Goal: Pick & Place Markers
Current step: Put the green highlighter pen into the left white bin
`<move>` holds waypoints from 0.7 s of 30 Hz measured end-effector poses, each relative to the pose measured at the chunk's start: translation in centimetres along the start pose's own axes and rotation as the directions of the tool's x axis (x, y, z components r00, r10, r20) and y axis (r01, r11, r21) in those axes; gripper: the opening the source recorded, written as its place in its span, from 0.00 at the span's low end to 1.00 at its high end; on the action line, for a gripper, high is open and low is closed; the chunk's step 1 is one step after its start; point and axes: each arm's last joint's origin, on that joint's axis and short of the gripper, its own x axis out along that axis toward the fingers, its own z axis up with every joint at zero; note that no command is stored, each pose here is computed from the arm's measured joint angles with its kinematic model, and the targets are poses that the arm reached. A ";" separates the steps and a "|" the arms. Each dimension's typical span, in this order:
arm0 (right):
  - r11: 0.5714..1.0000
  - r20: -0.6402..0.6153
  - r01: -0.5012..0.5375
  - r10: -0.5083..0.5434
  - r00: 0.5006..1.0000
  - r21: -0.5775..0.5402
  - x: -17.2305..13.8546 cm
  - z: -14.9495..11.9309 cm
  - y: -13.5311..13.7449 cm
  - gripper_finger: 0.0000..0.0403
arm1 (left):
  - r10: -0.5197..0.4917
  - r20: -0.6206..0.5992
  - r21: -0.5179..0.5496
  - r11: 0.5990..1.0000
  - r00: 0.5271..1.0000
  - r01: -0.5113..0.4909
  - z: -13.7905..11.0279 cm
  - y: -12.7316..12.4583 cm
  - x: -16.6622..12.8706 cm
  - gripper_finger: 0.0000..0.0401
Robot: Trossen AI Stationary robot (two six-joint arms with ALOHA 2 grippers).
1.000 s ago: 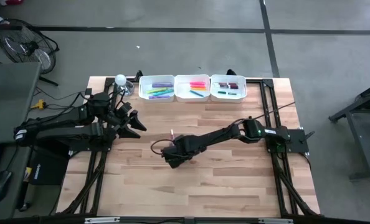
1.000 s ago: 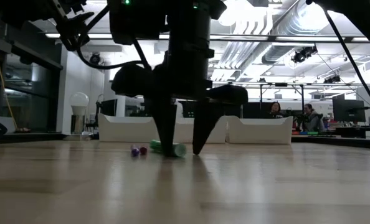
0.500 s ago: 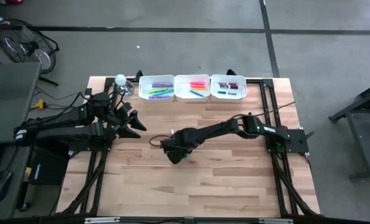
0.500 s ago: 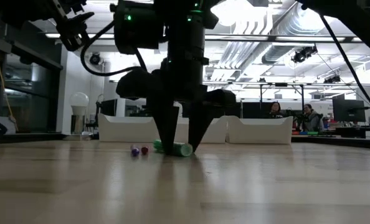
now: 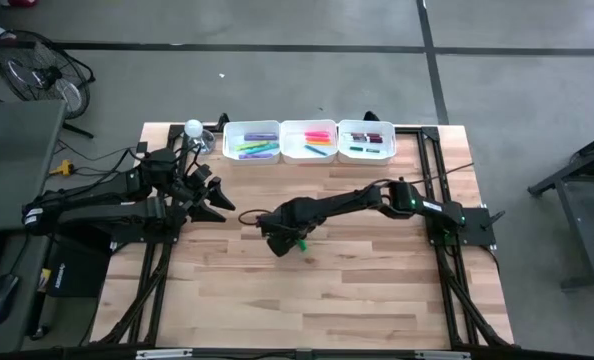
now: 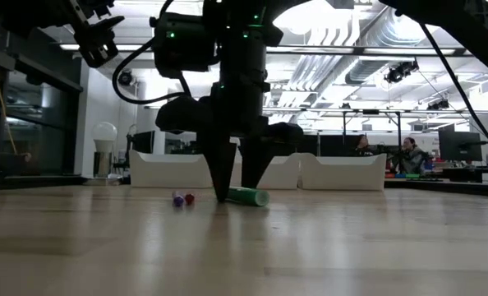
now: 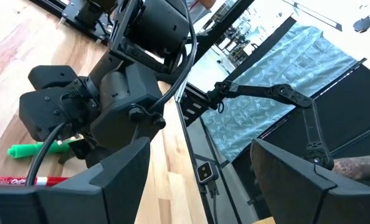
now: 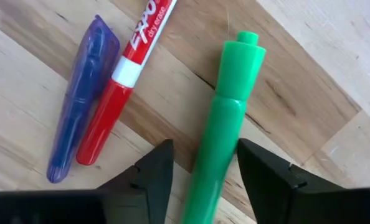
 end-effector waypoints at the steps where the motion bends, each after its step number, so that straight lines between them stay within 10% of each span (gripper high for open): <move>1: 1.000 -0.002 0.001 -0.001 1.000 -0.003 0.0 -0.1 0.0 0.40 | 0.000 0.000 0.000 1.000 1.000 0.000 0.0 0.0 0.0 0.69; 21: 1.000 -0.065 0.031 -0.031 0.997 -0.002 -0.2 -2.2 0.7 0.13 | 0.002 0.000 0.000 1.000 1.000 -0.002 0.0 0.0 0.0 0.69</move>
